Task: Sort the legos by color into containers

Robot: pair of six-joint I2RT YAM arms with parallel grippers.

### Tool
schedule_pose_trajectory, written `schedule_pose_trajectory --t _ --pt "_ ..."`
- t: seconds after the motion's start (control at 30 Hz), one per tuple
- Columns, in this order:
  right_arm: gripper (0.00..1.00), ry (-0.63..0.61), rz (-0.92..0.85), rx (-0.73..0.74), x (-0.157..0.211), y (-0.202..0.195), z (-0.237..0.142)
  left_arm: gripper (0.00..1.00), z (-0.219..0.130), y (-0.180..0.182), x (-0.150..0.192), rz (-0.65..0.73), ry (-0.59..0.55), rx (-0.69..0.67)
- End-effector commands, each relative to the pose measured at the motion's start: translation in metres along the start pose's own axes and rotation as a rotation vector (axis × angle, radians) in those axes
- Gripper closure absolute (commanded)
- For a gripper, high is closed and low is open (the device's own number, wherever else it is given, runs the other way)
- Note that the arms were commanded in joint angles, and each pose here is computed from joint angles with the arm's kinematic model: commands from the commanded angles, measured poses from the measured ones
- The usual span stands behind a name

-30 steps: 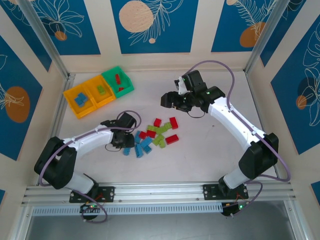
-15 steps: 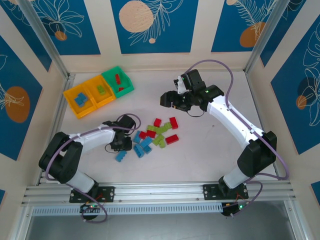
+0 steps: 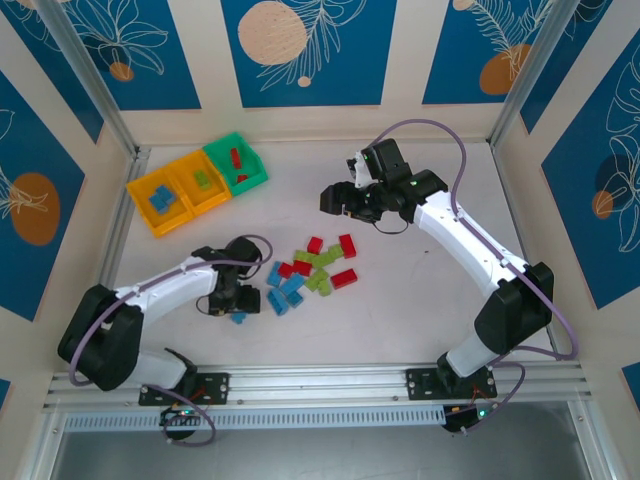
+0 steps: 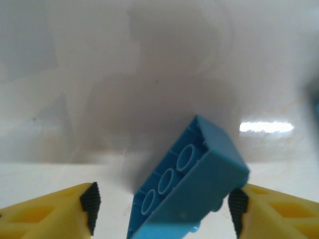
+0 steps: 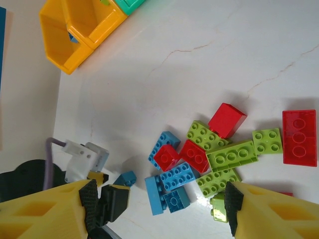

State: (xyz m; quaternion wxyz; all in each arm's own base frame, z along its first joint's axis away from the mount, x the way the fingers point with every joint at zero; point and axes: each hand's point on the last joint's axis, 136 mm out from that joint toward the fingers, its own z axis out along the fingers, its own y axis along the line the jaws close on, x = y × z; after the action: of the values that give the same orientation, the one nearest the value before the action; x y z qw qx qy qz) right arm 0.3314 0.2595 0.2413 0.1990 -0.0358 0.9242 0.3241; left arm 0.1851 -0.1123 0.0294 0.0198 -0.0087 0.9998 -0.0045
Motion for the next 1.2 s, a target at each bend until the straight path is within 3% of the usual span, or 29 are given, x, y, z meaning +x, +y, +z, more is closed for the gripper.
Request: schedule_pose_trajectory --t 0.0,0.1,0.2,0.37,0.5,0.67,0.83,0.93,1.07,1.17 --pt "0.29 0.028 -0.005 -0.025 0.003 0.008 0.0 0.41 0.007 -0.007 0.007 0.041 0.06 0.029" --pt "0.29 0.053 -0.002 -0.026 0.009 0.007 0.0 0.62 0.011 -0.014 0.004 0.039 0.067 0.05" --pt "0.3 0.09 -0.021 -0.044 0.021 0.01 -0.001 0.77 0.008 -0.014 -0.001 0.017 0.038 0.058" --pt "0.3 0.188 -0.018 -0.114 0.053 0.028 0.006 0.89 -0.025 -0.002 -0.04 -0.098 -0.112 0.136" --pt "0.3 0.221 -0.042 -0.166 0.069 0.051 0.016 0.92 -0.074 0.049 -0.105 -0.298 -0.304 0.165" --pt "0.29 0.184 -0.014 -0.132 0.059 0.051 0.025 0.92 -0.114 0.135 -0.184 -0.554 -0.456 0.109" --pt "0.29 0.17 0.003 -0.104 0.056 0.043 0.027 0.89 -0.124 0.207 -0.259 -0.681 -0.562 0.021" --pt "0.29 0.166 -0.003 -0.096 0.056 0.042 0.023 0.8 -0.117 0.233 -0.294 -0.719 -0.564 0.025" --pt "0.29 0.153 -0.009 -0.086 0.058 0.039 0.019 0.53 -0.111 0.248 -0.322 -0.707 -0.552 0.031" --pt "0.29 0.158 -0.012 -0.08 0.061 0.037 0.019 0.48 -0.121 0.24 -0.324 -0.693 -0.566 0.074"
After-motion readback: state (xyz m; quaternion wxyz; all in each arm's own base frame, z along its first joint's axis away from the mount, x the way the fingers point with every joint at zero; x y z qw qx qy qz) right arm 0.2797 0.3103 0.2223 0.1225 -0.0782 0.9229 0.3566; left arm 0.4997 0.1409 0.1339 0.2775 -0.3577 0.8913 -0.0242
